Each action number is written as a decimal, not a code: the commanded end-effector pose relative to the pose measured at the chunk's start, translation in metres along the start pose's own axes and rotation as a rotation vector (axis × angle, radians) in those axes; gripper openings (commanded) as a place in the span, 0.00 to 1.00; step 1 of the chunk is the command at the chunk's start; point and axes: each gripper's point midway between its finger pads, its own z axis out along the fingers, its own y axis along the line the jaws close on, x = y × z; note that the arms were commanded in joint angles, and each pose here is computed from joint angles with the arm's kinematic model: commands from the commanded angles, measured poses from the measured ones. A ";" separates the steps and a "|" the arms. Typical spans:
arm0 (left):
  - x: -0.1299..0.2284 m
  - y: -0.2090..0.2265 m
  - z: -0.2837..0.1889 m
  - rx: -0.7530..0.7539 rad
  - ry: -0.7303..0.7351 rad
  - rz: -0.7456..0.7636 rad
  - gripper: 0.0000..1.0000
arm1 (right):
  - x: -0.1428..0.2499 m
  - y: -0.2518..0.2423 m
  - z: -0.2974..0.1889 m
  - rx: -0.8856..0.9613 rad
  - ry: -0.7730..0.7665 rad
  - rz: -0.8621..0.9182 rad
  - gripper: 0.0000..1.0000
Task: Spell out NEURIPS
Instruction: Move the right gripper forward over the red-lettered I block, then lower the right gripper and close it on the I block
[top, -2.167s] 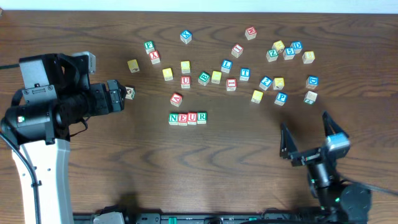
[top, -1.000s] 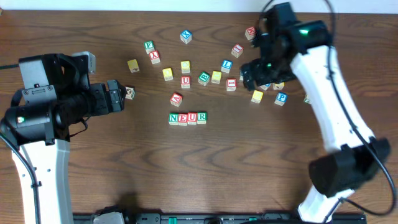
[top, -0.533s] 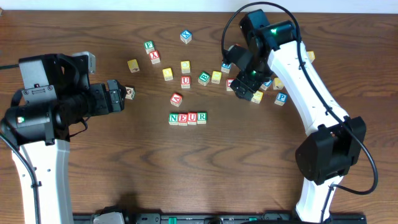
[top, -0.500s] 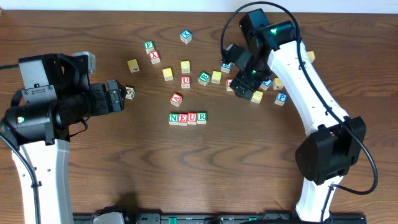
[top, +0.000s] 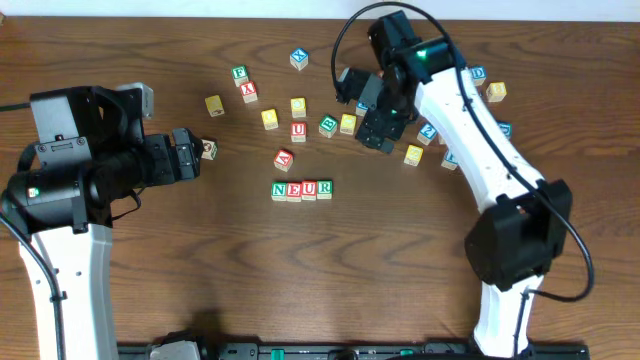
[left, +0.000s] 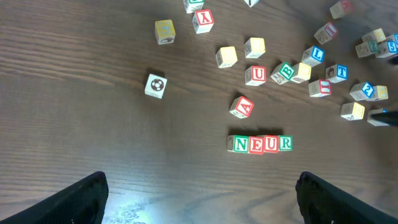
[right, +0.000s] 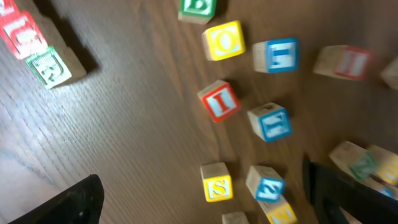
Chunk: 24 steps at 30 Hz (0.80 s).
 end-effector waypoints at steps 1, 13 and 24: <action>-0.004 -0.002 -0.006 0.005 -0.019 0.013 0.95 | -0.001 0.012 0.031 -0.093 0.023 -0.080 0.96; -0.004 -0.002 -0.006 0.005 -0.019 0.013 0.95 | 0.001 0.025 0.077 -0.207 0.040 -0.095 0.94; -0.004 -0.002 -0.006 0.005 -0.019 0.013 0.95 | 0.008 0.010 0.090 -0.154 0.075 -0.151 0.93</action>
